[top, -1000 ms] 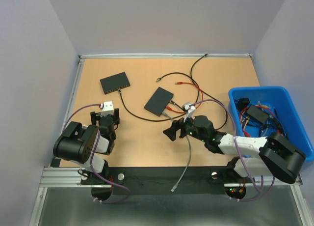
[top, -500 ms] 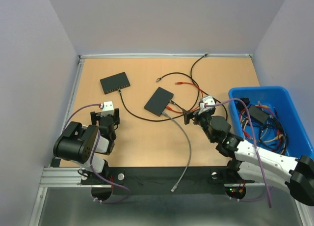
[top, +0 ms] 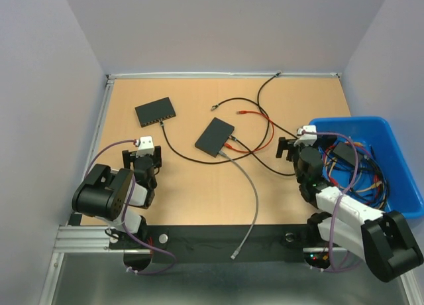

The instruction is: Insert the plug into the switch port

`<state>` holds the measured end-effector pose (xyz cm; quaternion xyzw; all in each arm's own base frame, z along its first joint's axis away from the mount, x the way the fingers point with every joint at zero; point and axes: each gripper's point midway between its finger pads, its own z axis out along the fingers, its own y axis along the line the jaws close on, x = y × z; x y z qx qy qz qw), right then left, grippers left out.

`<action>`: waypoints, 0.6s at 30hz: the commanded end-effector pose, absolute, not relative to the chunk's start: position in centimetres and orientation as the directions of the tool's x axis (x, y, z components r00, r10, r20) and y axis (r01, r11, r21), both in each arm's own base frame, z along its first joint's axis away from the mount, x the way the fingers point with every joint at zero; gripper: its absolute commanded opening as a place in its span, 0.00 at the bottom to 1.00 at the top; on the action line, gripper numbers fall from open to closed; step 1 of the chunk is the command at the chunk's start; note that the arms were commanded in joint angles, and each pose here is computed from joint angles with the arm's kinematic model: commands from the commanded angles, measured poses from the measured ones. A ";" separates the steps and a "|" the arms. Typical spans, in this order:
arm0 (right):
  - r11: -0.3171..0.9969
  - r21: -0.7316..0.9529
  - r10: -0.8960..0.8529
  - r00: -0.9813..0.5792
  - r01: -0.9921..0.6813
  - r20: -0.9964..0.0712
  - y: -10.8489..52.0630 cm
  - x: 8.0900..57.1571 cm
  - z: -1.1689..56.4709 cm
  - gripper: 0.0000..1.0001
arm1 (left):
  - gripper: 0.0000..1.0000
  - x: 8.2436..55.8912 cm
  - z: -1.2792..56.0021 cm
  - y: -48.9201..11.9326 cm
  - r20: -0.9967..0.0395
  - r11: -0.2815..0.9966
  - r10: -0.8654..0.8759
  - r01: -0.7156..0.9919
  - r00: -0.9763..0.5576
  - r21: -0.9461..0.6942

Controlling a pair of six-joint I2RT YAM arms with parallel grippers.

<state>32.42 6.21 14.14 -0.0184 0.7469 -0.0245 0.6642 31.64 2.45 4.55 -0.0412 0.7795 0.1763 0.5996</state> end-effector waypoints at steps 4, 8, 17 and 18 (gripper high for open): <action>0.997 0.081 0.081 -0.114 -0.002 -0.990 5.7 33.9 15.4 1.00 | 0.99 33.8 18.8 2.3 -0.945 0.940 0.014 -0.327 0.327 -0.099; 0.993 0.085 0.096 -0.147 0.080 -0.984 1.9 34.8 13.9 1.00 | 0.99 33.8 18.8 2.3 -0.945 0.940 0.015 -0.327 0.327 -0.099; 0.984 0.136 0.146 -0.076 0.118 -0.986 -1.8 35.7 11.0 1.00 | 0.99 34.1 18.7 2.3 -0.948 0.942 0.016 -0.323 0.319 -0.093; 0.984 0.143 0.148 -0.045 0.109 -0.988 -1.7 35.8 11.3 1.00 | 0.99 34.1 18.8 2.2 -0.947 0.943 0.015 -0.320 0.320 -0.093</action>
